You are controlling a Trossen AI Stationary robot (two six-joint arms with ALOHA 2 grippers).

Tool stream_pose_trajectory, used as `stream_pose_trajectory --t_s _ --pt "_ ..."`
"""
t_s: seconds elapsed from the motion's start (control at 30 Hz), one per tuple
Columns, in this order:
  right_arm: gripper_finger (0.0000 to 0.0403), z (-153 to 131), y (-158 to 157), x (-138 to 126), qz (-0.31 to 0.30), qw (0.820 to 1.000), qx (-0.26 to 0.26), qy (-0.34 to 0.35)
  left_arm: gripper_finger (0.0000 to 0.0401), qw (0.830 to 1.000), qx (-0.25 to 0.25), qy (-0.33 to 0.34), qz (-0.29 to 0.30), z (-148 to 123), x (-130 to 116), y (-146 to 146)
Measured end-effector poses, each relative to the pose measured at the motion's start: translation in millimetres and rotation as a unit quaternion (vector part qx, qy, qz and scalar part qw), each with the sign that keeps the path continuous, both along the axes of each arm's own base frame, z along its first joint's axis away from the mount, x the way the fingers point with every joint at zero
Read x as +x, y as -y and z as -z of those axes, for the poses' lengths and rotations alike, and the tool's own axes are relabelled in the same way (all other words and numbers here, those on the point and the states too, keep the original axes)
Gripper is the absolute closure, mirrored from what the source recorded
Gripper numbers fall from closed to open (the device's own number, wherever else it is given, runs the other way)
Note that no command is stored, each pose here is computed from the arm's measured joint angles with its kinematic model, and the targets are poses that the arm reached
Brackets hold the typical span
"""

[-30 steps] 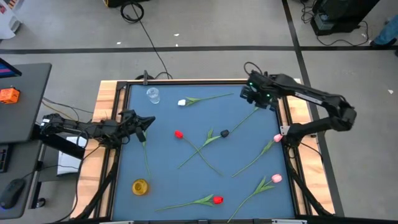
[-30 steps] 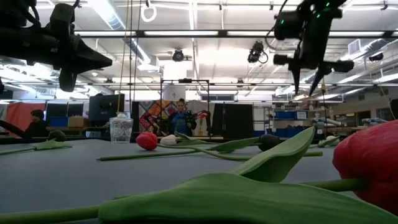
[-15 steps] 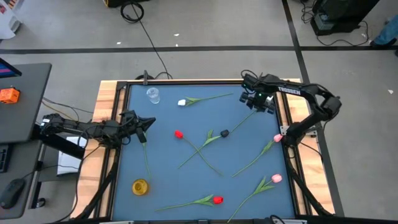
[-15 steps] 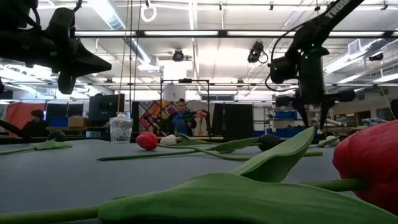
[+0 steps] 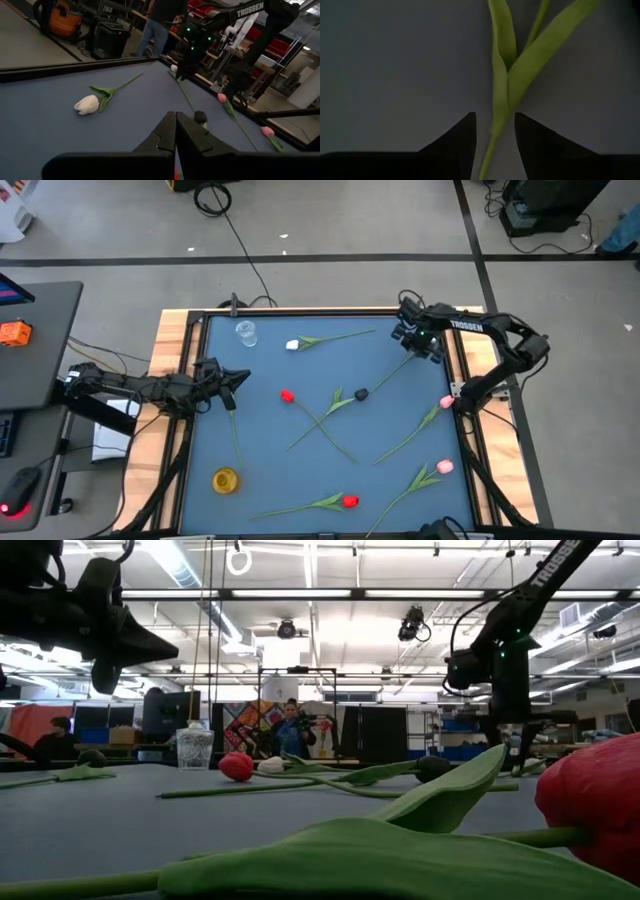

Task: Sort flowers into vase by color
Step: Put the right white tulip into the transparent flower vase

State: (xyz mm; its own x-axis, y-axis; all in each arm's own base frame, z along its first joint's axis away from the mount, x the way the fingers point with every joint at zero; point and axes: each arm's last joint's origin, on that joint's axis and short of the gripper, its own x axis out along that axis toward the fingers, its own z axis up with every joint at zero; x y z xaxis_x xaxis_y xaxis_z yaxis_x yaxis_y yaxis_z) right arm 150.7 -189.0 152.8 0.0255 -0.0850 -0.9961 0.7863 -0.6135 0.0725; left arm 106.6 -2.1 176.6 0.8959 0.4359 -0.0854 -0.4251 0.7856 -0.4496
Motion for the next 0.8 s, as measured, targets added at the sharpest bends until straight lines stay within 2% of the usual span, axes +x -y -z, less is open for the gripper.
stream_pose_trajectory --t_s 0.27,0.43,0.63,0.8 --pt "0.0284 15.4 -8.7 -8.0 0.008 1.0 -0.002 -0.016 0.0385 1.0 0.001 -0.005 0.0 0.8 -0.1 0.0" --pt "0.0317 18.1 -9.3 -8.8 -0.014 1.0 -0.011 -0.023 0.038 1.0 0.002 -0.009 0.0 1.5 -0.2 -0.2" --pt "0.0385 10.3 -3.0 1.4 -0.067 0.996 -0.047 -0.031 0.0322 1.0 -0.003 0.002 -0.015 -0.1 0.0 -3.1" --pt "0.0388 -0.7 2.0 14.6 -0.104 0.991 -0.08 -0.017 0.0259 0.999 -0.008 0.025 -0.022 -4.3 0.3 -4.7"
